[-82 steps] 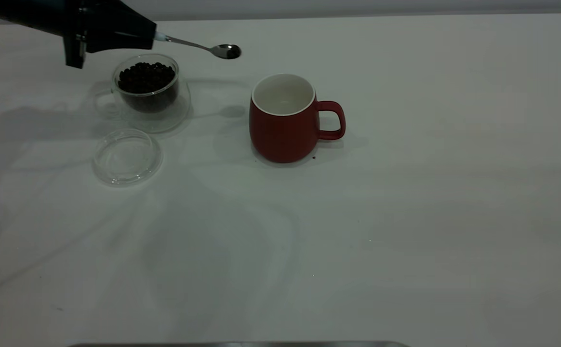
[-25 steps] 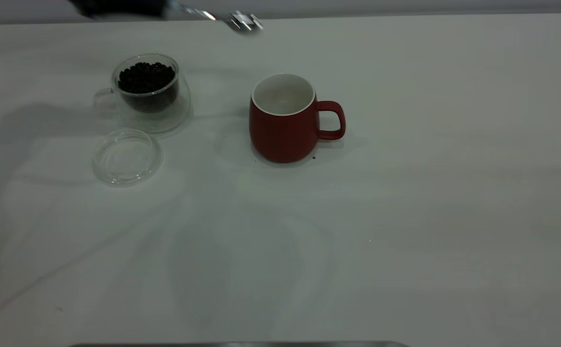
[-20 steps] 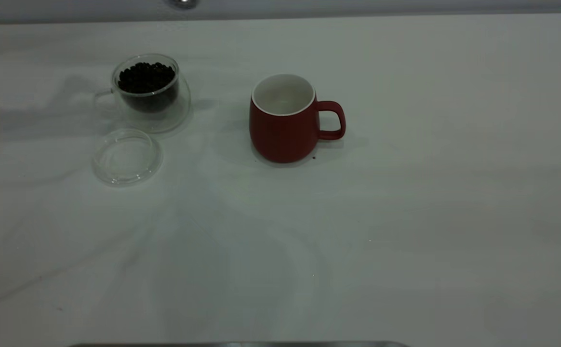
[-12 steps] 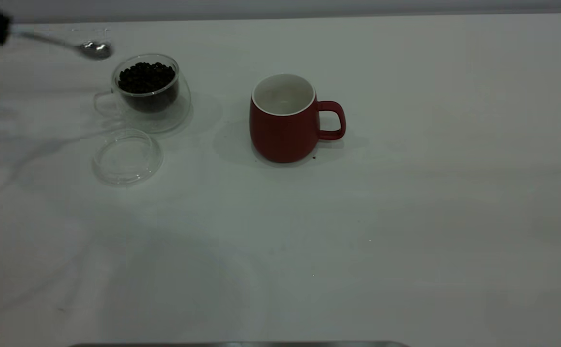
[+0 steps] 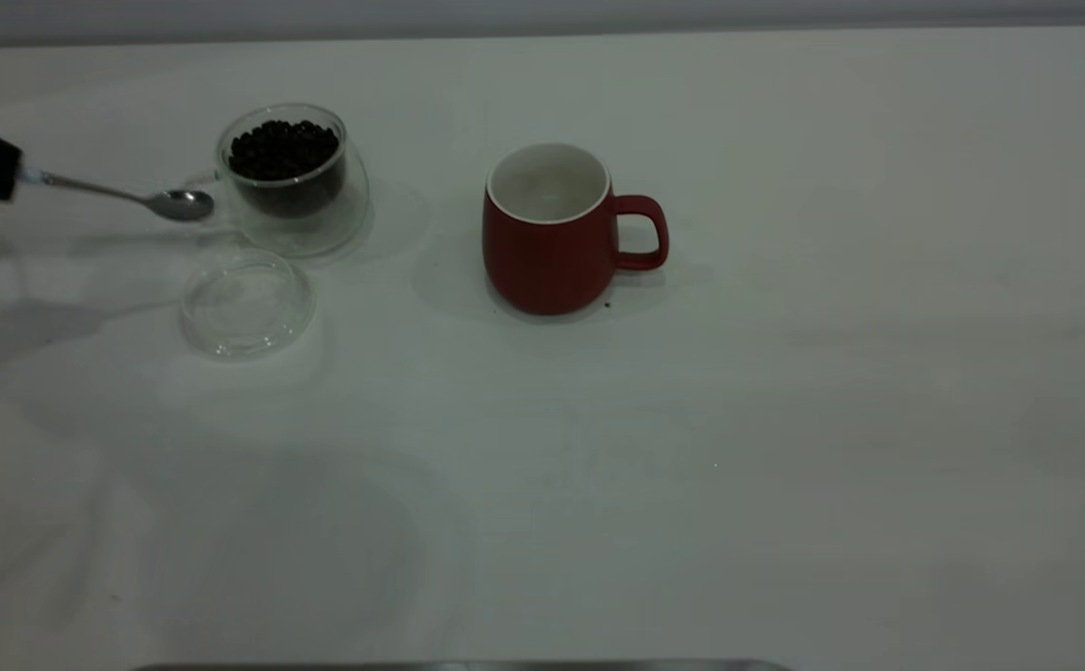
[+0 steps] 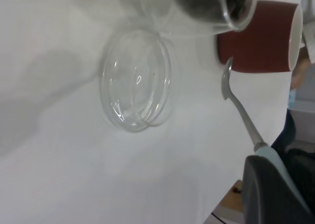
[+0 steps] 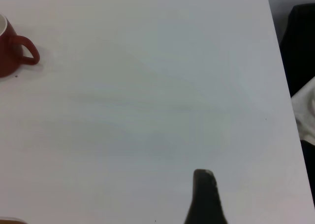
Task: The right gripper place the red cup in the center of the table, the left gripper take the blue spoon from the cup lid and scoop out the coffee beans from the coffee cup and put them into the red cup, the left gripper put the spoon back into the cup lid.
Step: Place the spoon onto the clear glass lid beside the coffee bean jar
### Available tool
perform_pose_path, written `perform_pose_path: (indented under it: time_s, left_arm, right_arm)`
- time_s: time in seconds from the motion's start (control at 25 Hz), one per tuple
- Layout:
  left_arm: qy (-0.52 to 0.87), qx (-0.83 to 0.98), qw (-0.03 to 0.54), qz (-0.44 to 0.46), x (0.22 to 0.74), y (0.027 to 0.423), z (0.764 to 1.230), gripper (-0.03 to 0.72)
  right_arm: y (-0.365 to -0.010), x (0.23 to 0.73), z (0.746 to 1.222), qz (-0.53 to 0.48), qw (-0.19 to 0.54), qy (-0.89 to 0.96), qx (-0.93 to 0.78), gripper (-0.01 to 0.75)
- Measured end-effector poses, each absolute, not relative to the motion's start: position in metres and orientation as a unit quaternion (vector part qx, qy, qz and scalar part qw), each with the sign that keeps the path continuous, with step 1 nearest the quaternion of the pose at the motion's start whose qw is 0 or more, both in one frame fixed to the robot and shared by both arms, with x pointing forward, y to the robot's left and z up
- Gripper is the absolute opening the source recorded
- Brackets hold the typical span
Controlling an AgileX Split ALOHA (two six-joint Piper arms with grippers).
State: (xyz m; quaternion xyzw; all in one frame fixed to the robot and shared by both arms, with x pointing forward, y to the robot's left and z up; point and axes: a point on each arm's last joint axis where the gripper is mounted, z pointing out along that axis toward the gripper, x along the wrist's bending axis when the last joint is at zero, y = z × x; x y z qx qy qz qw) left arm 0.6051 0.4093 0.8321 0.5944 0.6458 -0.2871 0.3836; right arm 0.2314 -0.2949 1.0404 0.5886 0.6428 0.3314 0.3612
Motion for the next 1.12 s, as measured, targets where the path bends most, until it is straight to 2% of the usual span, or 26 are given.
perform_pose_path:
  time_s: [0.24, 0.68, 1.12]
  left_arm:
    - [0.64, 0.595, 0.385, -0.297, 0.608, 0.395, 0.811, 0.113]
    - [0.662, 0.581, 0.366, -0.299, 0.604, 0.395, 0.78, 0.113]
    - [0.665, 0.591, 0.35, -0.294, 0.608, 0.379, 0.769, 0.113]
  right_arm:
    - [-0.295, 0.231, 1.04, 0.331, 0.361, 0.643, 0.589, 0.587]
    - [-0.295, 0.231, 1.04, 0.331, 0.361, 0.643, 0.589, 0.587]
    - [-0.295, 0.231, 1.04, 0.331, 0.361, 0.643, 0.589, 0.587]
